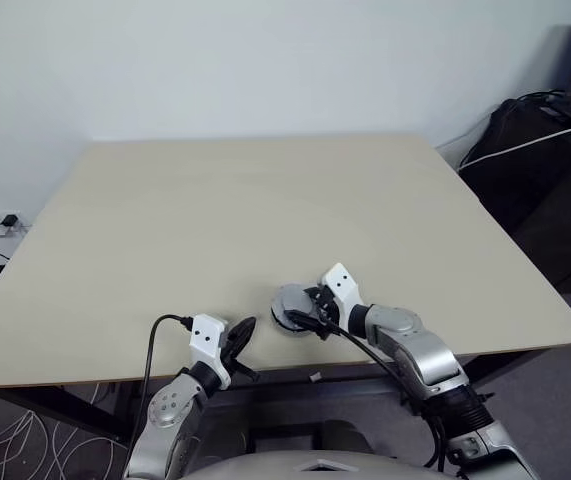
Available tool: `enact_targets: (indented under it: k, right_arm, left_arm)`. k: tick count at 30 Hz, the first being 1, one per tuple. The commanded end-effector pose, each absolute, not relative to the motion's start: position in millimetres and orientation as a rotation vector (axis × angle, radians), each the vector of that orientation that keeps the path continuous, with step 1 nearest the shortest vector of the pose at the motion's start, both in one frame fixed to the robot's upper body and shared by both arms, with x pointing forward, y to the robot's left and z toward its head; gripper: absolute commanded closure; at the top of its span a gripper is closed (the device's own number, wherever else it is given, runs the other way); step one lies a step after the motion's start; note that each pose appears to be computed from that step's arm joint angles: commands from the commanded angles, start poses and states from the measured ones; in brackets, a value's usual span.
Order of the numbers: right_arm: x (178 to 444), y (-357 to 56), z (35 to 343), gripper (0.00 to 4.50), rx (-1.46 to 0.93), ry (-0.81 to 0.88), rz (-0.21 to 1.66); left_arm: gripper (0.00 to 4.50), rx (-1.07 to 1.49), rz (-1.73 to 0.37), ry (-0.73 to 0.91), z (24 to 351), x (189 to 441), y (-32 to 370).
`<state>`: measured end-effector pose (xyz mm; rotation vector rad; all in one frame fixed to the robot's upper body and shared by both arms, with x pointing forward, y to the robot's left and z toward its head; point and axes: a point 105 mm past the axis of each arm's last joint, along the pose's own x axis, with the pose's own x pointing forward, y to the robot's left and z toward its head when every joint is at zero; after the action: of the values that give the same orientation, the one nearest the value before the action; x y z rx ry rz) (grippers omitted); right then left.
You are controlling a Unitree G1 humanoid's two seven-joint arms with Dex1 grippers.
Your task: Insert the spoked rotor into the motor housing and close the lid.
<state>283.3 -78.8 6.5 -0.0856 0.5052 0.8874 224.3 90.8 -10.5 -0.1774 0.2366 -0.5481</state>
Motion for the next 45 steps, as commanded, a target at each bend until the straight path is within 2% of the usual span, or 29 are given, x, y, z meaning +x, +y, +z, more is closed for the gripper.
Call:
enact_targets:
  k: [1,16,45]
  right_arm:
    - [281,-84,-7,1.25,-0.127,0.572,0.871]
    - [274,-87,-18,1.25,-0.185,0.636,0.890]
    - [272,-94,-32,1.25,-0.274,0.720,0.793]
  left_arm:
    - [4.50,-0.180,-0.558,0.167,6,229,88]
    - [4.50,-0.180,-0.560,0.170,6,228,88]
    - [4.50,-0.159,-0.566,0.157,7,229,88]
